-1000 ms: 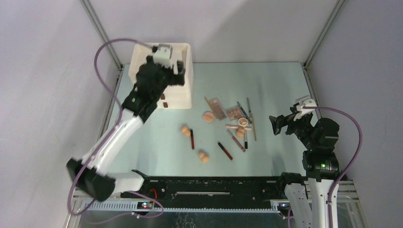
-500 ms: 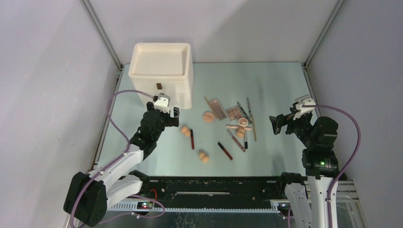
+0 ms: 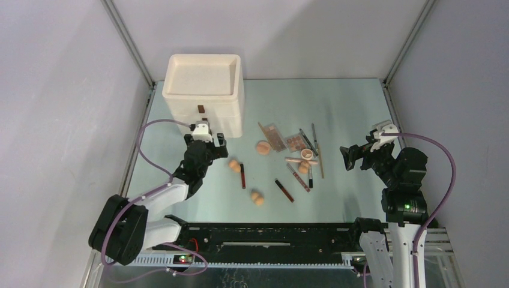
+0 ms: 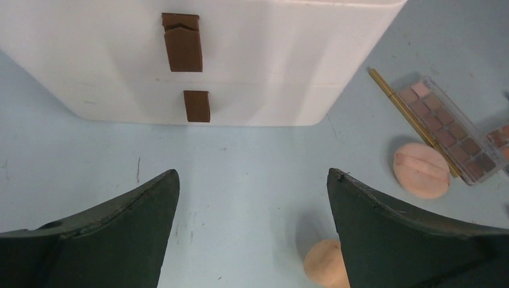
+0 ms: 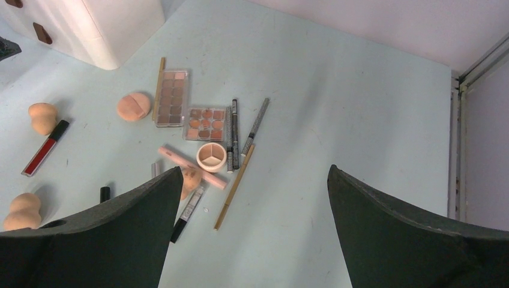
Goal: Organize the makeup
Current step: Move the storage box to the corner of the board, then open the drawer in the storage box.
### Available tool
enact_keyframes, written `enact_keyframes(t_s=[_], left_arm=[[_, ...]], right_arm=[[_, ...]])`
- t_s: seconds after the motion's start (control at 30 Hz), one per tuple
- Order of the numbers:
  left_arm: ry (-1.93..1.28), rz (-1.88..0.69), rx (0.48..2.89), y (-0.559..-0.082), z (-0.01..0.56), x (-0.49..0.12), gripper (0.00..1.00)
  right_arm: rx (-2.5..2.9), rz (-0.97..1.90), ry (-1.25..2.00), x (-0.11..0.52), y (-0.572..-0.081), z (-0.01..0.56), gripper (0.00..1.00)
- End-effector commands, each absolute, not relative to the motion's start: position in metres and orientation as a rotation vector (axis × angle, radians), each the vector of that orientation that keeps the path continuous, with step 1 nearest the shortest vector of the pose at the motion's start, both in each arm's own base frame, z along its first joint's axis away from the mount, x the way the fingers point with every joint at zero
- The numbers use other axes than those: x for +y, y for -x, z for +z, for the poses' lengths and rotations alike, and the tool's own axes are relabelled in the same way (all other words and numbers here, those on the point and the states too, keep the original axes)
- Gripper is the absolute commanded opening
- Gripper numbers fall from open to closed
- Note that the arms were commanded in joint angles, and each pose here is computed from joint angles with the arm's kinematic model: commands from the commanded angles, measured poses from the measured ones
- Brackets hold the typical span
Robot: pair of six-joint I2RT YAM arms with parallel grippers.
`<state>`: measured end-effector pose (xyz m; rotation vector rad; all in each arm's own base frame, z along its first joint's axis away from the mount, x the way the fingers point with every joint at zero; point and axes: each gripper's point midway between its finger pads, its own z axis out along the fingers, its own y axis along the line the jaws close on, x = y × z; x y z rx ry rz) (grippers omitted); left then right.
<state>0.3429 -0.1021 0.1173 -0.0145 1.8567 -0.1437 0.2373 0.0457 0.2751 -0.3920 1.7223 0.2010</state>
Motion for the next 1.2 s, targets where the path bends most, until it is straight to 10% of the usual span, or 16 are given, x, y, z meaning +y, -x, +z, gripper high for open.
enact_keyframes(t_s=[0.0, 1.17], left_arm=[[0.124, -0.145, 1.796, -0.353, 0.127, -0.093, 0.96], [0.408, -0.151, 1.879, -0.431, 0.084, -0.072, 0.75]], right_arm=[[1.698, 0.188, 0.412, 0.046, -0.240, 0.280, 1.00], [1.694, 0.238, 0.455, 0.056, -0.235, 0.278, 1.00]])
